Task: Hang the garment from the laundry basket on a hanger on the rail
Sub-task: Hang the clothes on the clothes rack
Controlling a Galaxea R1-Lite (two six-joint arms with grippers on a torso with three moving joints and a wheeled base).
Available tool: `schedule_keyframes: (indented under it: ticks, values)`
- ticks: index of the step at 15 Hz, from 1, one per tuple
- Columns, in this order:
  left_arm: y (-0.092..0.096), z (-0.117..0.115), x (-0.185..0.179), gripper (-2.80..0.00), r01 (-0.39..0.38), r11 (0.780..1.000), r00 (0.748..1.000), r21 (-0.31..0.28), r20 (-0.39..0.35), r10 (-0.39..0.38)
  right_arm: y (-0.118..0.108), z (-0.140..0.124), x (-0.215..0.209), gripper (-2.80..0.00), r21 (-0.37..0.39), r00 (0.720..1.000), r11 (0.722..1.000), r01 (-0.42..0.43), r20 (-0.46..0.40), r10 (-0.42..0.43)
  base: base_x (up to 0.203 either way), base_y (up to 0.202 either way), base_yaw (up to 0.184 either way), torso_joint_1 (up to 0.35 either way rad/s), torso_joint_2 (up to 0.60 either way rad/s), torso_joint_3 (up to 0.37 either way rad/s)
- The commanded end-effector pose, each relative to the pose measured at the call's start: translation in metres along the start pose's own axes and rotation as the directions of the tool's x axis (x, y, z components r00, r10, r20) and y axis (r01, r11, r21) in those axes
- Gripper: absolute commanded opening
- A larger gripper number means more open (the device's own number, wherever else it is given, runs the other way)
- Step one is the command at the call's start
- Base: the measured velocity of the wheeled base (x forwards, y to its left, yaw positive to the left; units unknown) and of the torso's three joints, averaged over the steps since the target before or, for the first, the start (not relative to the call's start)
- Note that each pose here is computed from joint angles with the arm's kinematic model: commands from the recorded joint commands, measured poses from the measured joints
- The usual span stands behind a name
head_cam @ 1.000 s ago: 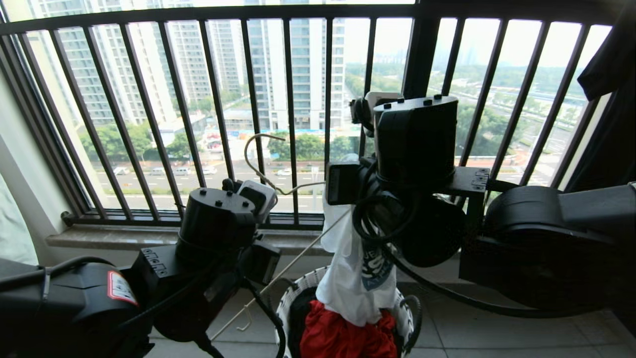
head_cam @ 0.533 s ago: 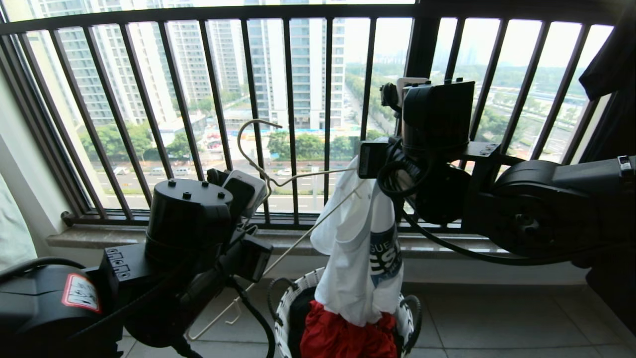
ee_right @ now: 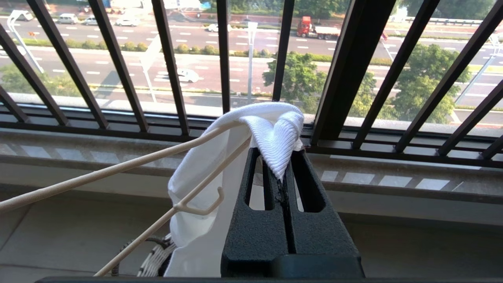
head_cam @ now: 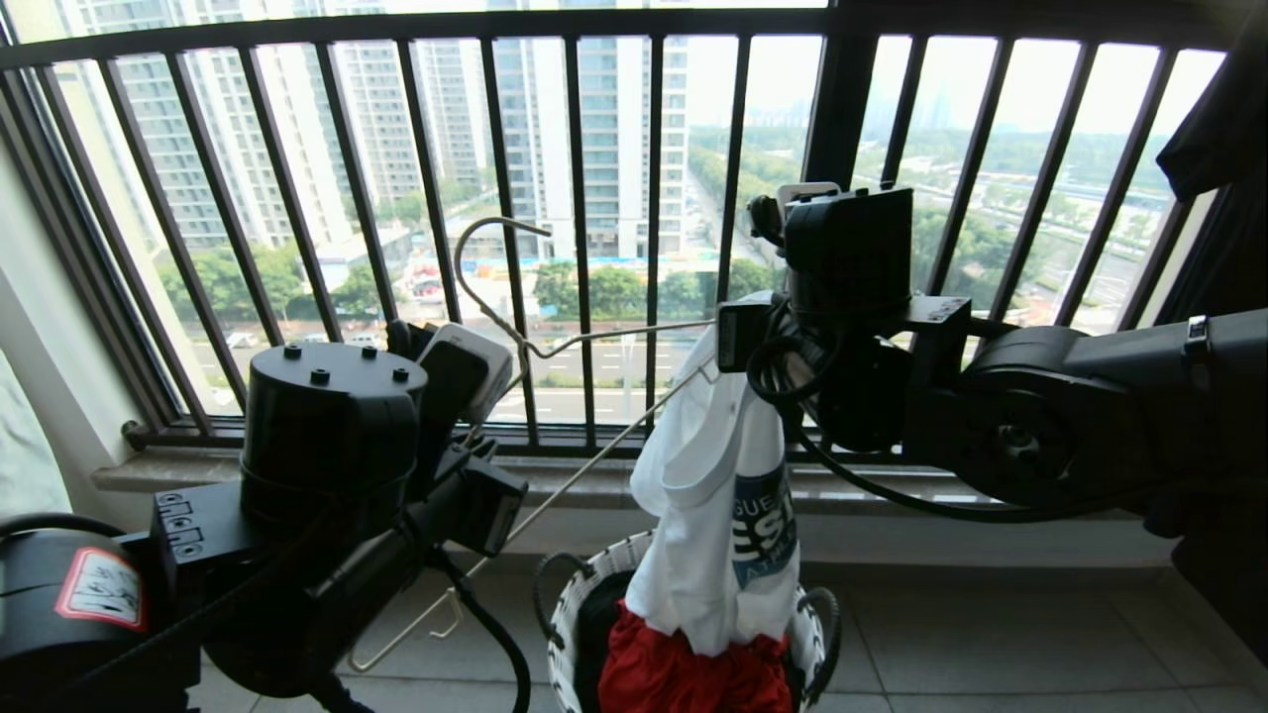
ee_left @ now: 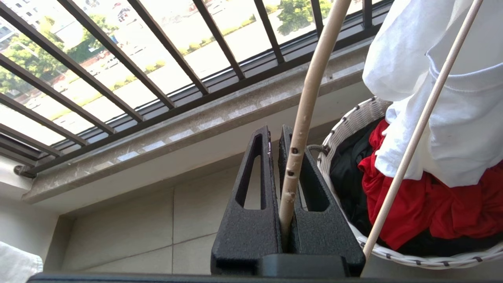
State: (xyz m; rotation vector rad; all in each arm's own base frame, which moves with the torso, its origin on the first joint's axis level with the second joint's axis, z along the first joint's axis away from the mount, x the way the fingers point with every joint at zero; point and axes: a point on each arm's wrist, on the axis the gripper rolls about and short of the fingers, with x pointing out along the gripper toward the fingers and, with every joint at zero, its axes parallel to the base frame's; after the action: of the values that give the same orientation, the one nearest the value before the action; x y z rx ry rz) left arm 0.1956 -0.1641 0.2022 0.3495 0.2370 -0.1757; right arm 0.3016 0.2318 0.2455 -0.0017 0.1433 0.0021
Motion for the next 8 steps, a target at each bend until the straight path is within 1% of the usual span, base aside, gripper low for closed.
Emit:
schedule_keyframes:
  ticks: [1,5,8]
  values:
    - [-0.0005,-0.0025,0.0013,-2.80,-0.006,1.000,1.000,0.010,-0.009,0.006,-0.0004,-0.0010,0.0011,-2.80,-0.002,1.000,1.000,0.005,-0.003,-0.005,0.000,0.000,0.000,0.000,0.00,0.000]
    - [0.0022,-0.0069,0.0016,-2.80,-0.013,0.999,1.000,0.037,-0.022,0.014,-0.0037,-0.0004,0.0015,-2.80,-0.021,0.999,1.000,0.013,-0.029,-0.014,0.000,0.000,0.000,0.000,0.00,0.000]
    - [-0.0010,-0.0095,0.0004,-2.80,0.006,0.999,1.000,0.049,-0.027,-0.005,-0.0032,-0.0012,0.0023,-2.80,-0.022,0.999,1.000,0.011,-0.031,-0.011,0.000,0.000,0.000,0.000,0.00,0.000]
